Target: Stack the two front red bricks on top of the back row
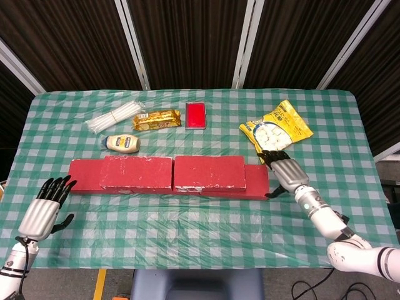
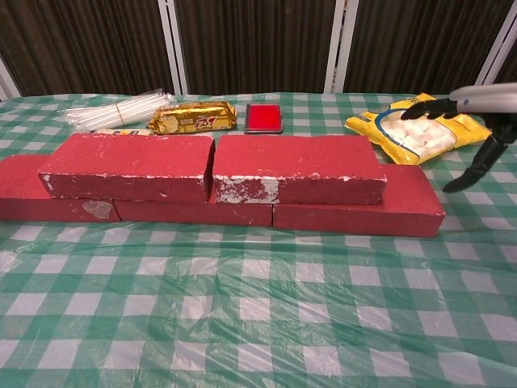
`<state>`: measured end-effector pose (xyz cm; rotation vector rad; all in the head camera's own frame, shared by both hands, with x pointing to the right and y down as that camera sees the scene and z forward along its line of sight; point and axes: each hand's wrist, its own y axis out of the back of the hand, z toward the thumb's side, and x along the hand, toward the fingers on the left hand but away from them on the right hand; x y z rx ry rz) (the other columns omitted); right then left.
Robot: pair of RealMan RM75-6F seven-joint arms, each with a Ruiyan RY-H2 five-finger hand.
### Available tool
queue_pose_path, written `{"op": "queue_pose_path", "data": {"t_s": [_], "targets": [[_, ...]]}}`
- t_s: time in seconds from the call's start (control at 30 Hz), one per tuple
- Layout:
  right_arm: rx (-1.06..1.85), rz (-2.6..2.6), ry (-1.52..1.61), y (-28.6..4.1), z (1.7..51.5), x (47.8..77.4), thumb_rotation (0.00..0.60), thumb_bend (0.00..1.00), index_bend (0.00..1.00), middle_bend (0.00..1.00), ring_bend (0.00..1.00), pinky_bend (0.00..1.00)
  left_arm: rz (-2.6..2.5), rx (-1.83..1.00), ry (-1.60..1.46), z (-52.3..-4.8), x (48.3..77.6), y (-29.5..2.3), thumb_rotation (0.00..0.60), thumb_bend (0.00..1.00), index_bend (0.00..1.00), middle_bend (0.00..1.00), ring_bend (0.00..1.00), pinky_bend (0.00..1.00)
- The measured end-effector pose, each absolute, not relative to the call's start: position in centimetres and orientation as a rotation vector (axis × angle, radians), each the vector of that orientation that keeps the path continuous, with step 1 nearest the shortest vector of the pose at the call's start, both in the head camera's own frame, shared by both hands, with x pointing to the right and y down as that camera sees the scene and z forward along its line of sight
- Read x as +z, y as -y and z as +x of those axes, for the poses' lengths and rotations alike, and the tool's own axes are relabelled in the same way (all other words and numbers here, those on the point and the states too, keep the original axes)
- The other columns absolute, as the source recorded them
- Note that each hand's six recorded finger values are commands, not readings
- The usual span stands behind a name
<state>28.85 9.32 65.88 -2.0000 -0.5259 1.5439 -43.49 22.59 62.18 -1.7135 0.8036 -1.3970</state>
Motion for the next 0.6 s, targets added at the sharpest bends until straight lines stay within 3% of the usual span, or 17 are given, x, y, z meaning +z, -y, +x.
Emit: {"op": "queue_pose_path", "data": {"t_s": [0.2, 0.6], "targets": [[1.541, -1.998, 0.453, -10.6, 28.3, 67.5, 0.583, 0.12, 0.29, 0.10, 0.00, 0.11, -1.712, -1.393, -0.807, -43.5, 62.1, -22.6, 0.600, 0.32, 0.00, 0.00, 0.00, 0.00], [1.494, -2.037, 0.401, -11.6, 25.5, 68.3, 0.570, 0.12, 0.29, 0.10, 0.00, 0.11, -1.711, -1.391, -0.818, -43.7, 61.8, -22.6, 0.600, 0.33, 0.00, 0.00, 0.00, 0.00]]}}
